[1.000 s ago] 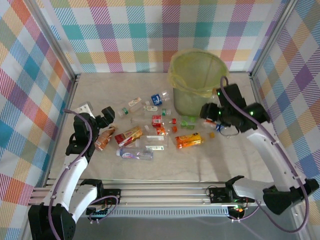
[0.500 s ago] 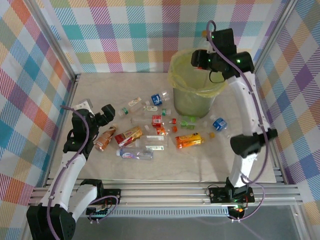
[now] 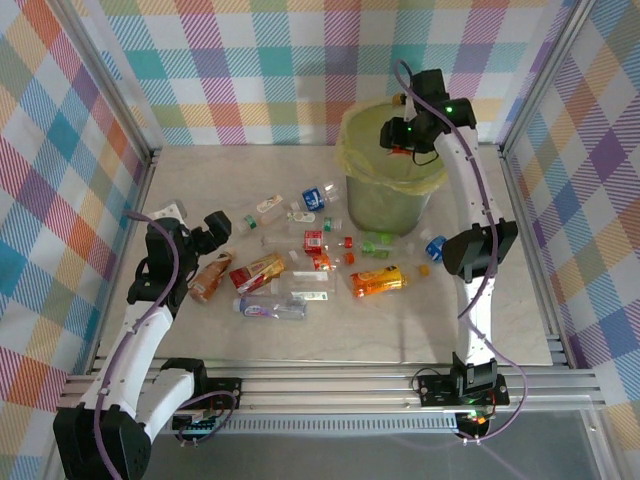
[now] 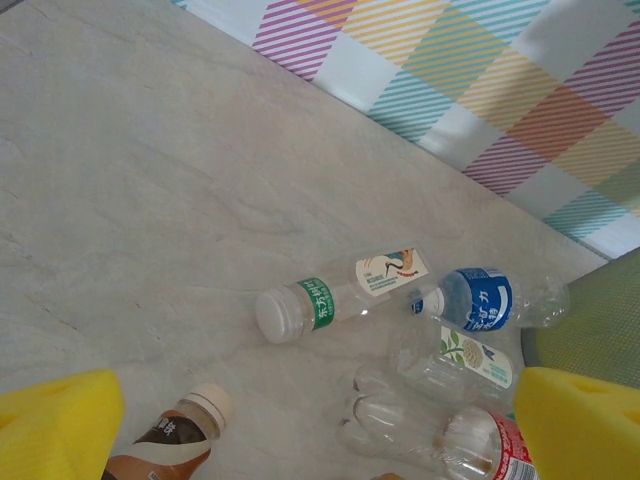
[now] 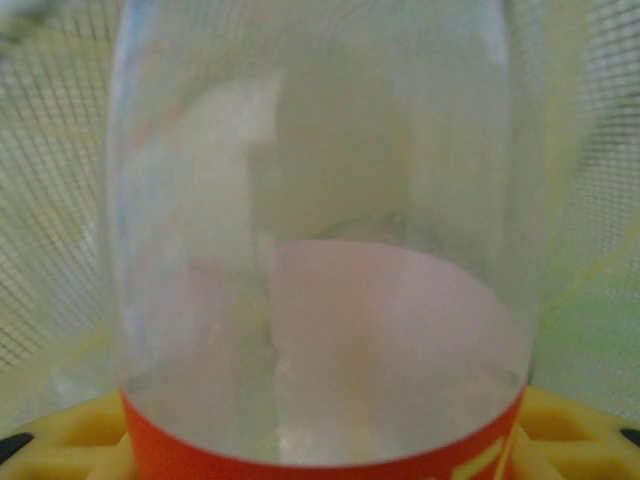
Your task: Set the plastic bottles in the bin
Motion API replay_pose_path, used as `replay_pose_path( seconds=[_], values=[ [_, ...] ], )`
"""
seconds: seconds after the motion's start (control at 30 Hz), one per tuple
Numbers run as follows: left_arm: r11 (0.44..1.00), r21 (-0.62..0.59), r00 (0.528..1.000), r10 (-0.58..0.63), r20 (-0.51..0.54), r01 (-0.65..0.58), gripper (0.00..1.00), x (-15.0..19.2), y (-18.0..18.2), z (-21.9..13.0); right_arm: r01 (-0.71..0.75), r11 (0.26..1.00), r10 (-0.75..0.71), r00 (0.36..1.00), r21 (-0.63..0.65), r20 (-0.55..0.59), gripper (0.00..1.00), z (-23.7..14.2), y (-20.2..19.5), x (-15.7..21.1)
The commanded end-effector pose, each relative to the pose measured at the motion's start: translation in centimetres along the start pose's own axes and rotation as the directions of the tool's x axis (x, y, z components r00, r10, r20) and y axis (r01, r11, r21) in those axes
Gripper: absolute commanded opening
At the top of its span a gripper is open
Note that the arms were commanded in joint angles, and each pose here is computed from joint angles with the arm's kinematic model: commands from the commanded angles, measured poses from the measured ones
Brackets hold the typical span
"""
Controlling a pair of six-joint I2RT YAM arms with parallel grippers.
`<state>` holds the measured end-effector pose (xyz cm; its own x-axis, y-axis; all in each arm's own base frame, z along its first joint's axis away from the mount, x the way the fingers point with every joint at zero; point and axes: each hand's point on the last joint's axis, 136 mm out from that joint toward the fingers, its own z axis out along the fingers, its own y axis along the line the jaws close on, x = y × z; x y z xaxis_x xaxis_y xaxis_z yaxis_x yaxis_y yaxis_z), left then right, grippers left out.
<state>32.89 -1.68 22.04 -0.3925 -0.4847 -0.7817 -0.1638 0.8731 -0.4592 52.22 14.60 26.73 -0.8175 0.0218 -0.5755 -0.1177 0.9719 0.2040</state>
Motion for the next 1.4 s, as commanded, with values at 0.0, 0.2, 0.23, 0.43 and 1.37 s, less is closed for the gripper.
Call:
replay_pose_path(
  seconds=[0.0, 0.2, 0.23, 0.43, 1.37],
  values=[
    [1.0, 0.026, 1.0, -0.012, 0.013, 0.012, 1.0, -1.0, -1.0, -0.4, 0.087, 0.996, -0.088, 0.995, -0.017, -0.053, 0.27, 1.3, 0.2, 1.2],
    [1.0, 0.014, 1.0, -0.014, 0.018, 0.014, 1.0, -1.1, -0.8, -0.5, 0.134, 0.991, -0.136, 0.981, -0.024, -0.142, 0.26, 4.1, -0.3, 3.2],
    [1.0, 0.009, 1.0, -0.014, 0.017, 0.014, 1.0, -1.1, -0.7, -0.5, 0.14, 0.99, -0.142, 0.978, -0.029, -0.154, 0.27, 4.4, -0.2, 3.5],
    [1.0, 0.001, 1.0, -0.013, 0.013, 0.013, 1.0, -1.1, -0.5, -0.4, 0.175, 0.984, -0.178, 0.959, -0.032, -0.219, 0.33, 6.1, -0.6, 5.4],
    [0.992, -0.129, 0.998, -0.013, -0.068, 0.004, 1.0, 0.4, 1.7, -1.7, 0.26, 0.965, -0.246, 0.932, 0.019, -0.268, 0.83, 7.8, -1.3, 6.6]
  ],
)
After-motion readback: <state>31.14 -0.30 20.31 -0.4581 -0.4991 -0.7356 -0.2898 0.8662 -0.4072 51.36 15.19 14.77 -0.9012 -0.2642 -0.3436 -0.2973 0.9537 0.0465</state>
